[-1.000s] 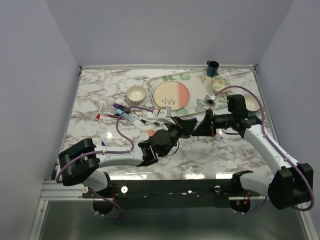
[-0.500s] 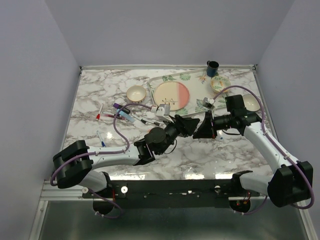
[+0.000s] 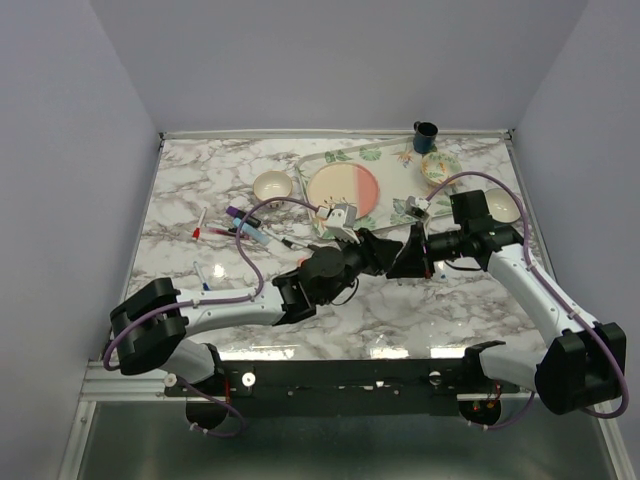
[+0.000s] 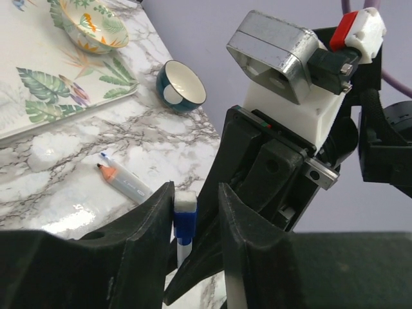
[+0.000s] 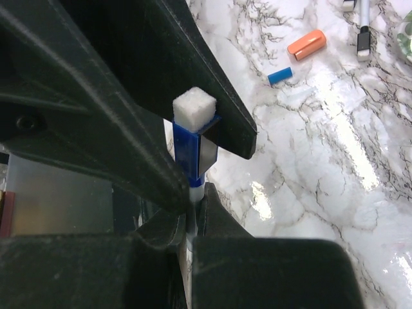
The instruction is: Open the pen caps
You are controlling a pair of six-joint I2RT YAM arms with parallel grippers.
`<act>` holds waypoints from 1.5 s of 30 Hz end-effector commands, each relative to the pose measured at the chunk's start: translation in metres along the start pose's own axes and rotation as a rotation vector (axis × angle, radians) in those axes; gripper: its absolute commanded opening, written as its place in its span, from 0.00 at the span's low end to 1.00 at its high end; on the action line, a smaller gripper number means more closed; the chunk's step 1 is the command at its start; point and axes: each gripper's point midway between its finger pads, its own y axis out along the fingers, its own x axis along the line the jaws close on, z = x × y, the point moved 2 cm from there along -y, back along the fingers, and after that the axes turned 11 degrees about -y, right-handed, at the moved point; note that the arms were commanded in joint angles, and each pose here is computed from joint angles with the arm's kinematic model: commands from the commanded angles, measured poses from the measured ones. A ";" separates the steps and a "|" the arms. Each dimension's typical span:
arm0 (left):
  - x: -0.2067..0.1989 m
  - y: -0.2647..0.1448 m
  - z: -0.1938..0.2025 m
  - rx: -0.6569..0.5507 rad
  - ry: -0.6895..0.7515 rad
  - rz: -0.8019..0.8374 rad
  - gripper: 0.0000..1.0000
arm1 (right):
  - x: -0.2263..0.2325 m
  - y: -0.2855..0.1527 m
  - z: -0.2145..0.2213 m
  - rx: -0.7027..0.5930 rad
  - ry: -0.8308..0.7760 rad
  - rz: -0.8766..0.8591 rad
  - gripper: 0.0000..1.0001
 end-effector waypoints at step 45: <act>0.224 -0.162 -0.062 -0.132 -0.114 -0.625 0.00 | -0.105 -0.042 0.066 0.462 0.030 0.621 0.05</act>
